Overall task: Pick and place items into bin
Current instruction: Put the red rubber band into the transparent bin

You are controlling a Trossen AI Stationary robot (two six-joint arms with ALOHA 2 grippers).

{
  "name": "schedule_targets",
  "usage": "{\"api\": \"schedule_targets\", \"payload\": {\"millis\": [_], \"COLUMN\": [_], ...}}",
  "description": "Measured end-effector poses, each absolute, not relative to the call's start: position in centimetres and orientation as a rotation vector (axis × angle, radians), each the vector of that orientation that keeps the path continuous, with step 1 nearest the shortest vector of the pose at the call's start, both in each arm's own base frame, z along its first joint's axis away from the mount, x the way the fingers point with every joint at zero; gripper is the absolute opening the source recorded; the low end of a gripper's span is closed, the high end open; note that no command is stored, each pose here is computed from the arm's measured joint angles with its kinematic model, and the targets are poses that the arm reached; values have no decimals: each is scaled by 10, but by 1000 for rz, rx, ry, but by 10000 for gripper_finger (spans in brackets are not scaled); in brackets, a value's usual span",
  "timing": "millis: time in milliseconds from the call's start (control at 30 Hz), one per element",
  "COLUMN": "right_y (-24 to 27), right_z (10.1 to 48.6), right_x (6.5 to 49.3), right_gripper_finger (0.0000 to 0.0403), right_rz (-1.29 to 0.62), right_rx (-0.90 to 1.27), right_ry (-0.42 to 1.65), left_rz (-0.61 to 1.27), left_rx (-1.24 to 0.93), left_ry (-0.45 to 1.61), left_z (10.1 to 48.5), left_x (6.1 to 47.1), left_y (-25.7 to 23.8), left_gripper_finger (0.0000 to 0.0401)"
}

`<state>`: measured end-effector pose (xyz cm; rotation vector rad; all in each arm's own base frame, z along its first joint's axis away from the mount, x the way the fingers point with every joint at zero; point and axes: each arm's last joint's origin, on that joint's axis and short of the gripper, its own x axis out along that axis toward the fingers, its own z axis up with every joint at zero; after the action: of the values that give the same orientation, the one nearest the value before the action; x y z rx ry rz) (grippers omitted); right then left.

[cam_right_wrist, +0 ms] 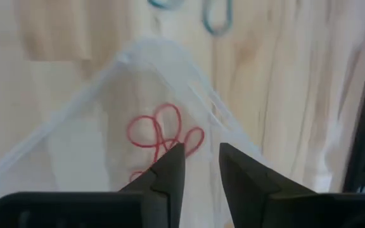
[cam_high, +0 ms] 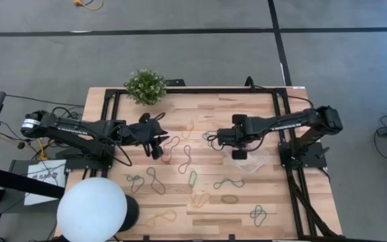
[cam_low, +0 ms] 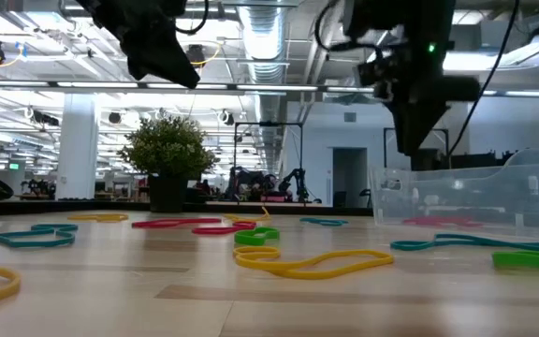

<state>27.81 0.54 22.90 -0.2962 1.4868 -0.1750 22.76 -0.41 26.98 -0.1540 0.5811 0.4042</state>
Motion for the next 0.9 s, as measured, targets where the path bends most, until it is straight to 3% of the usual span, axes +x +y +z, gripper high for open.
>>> {"api": "schedule_targets", "payload": {"millis": [233, 367, 533, 667, 900], "right_y": [35, 31, 17, 10, 5], "right_z": [247, 267, 298, 320, 322], "right_x": [278, 262, 229, 208, 188], "right_gripper_finger": [64, 55, 41, 29, 20], "right_rz": [257, 372, 316, 245, 112], "right_rx": [-339, -252, -211, -200, -238], "right_ry": [1457, 1412, 1245, 965, 606], "left_rz": [512, 555, 500, 533, 535], "left_rx": [-273, -325, -317, -324, -352], "left_ry": [577, 615, 725, 824, 972], "left_z": [267, 260, 239, 209, 160], "left_x": [225, 226, 244, 262, 283], "left_y": [5, 8, 10, 14, 14], "left_gripper_finger": [77, 77, 77, 77, 77]}}
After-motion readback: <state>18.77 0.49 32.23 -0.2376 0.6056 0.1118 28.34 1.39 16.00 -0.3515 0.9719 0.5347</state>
